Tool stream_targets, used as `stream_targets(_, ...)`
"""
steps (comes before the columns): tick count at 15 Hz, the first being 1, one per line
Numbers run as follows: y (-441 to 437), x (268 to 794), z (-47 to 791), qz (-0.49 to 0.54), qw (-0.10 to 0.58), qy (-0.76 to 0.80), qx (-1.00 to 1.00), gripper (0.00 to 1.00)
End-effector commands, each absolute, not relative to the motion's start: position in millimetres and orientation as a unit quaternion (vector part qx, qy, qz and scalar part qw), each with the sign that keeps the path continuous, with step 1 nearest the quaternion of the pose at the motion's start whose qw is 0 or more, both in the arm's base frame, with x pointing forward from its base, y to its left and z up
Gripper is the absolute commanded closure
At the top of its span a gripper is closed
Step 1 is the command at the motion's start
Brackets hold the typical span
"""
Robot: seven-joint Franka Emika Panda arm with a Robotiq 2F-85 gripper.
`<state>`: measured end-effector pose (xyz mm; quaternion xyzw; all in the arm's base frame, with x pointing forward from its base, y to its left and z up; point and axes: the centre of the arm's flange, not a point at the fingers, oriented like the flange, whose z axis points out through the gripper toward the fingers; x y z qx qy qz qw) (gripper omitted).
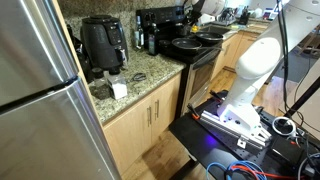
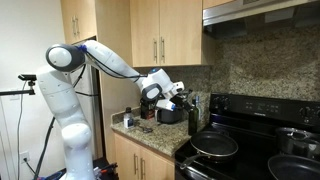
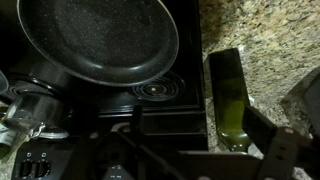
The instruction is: Open the right door of the top cabinet.
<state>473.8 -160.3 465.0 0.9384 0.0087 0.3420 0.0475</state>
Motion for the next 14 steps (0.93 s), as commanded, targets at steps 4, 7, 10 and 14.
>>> stream_targets(4,-87,461,519,0.425,0.025,0.127,0.896,0.0)
stream_targets(7,-67,452,551,0.475,0.019,0.185,0.86,0.0)
stream_targets(10,-55,442,570,0.532,-0.01,0.192,0.825,0.0)
stream_targets(14,-49,443,582,0.522,-0.012,0.184,0.833,0.0)
